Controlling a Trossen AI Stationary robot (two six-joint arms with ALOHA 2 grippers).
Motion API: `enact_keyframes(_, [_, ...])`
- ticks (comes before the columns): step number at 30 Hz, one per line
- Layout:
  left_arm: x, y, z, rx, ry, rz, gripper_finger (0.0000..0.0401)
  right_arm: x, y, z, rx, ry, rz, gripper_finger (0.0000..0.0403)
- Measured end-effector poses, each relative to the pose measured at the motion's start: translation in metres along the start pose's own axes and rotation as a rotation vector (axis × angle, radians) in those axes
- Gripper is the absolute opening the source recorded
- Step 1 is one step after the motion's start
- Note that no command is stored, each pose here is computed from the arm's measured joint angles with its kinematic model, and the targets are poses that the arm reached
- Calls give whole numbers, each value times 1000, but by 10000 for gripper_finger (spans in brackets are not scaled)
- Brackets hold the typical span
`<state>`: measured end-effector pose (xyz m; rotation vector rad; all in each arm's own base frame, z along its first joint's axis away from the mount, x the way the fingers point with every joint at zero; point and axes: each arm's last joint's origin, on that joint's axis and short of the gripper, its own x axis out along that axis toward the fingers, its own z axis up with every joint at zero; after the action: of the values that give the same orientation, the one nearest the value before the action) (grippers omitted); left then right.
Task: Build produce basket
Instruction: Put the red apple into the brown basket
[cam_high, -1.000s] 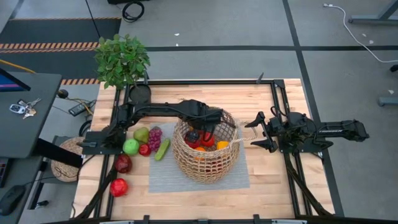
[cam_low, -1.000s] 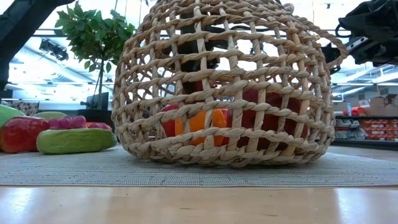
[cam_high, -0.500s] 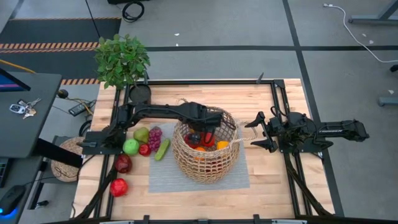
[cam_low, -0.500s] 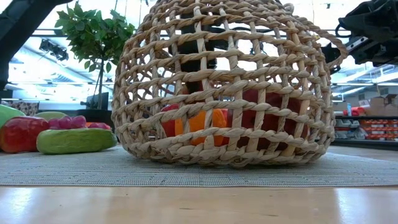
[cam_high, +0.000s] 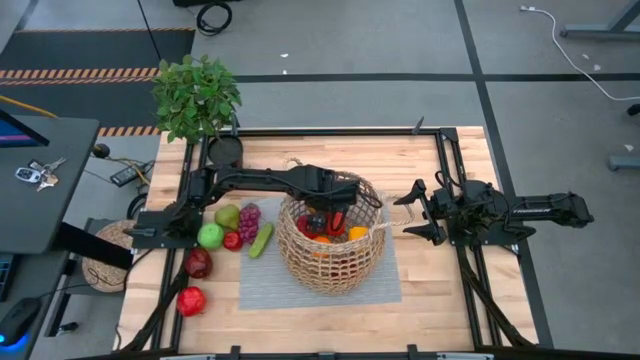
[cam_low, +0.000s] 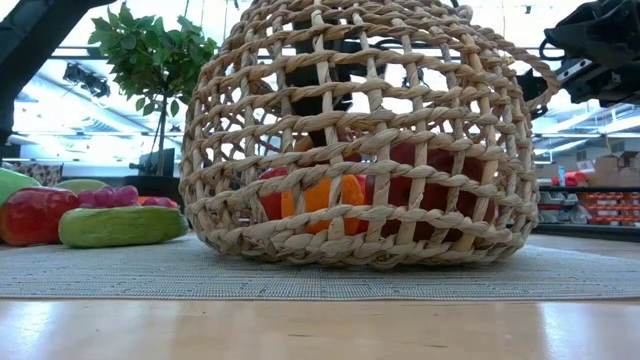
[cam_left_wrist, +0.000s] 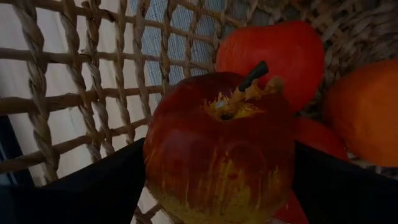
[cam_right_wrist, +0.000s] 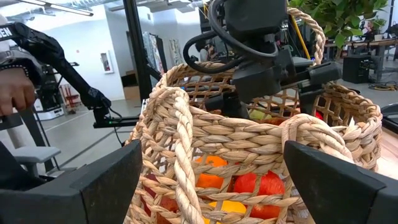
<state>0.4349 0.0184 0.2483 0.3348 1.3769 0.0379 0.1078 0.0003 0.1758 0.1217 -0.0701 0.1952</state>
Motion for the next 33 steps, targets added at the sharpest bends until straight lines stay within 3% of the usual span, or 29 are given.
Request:
enact_keyframes(10, [-1, 1, 8, -15, -77, 14, 355, 0, 0, 0, 0, 0, 0, 394])
enact_keyframes(15, [-2, -6, 9, 34, -76, 18, 355, 0, 0, 0, 0, 0, 0, 394])
enact_keyframes(22, [-5, -13, 11, 78, -48, 140, 361, 0, 0, 0, 0, 0, 0, 394])
enact_keyframes(26, [-5, -13, 11, 57, -50, 142, 394, 0, 0, 0, 0, 0, 0, 394])
enact_keyframes(33, [-6, -13, 11, 6, -50, 147, 396, 0, 0, 0, 0, 0, 0, 394])
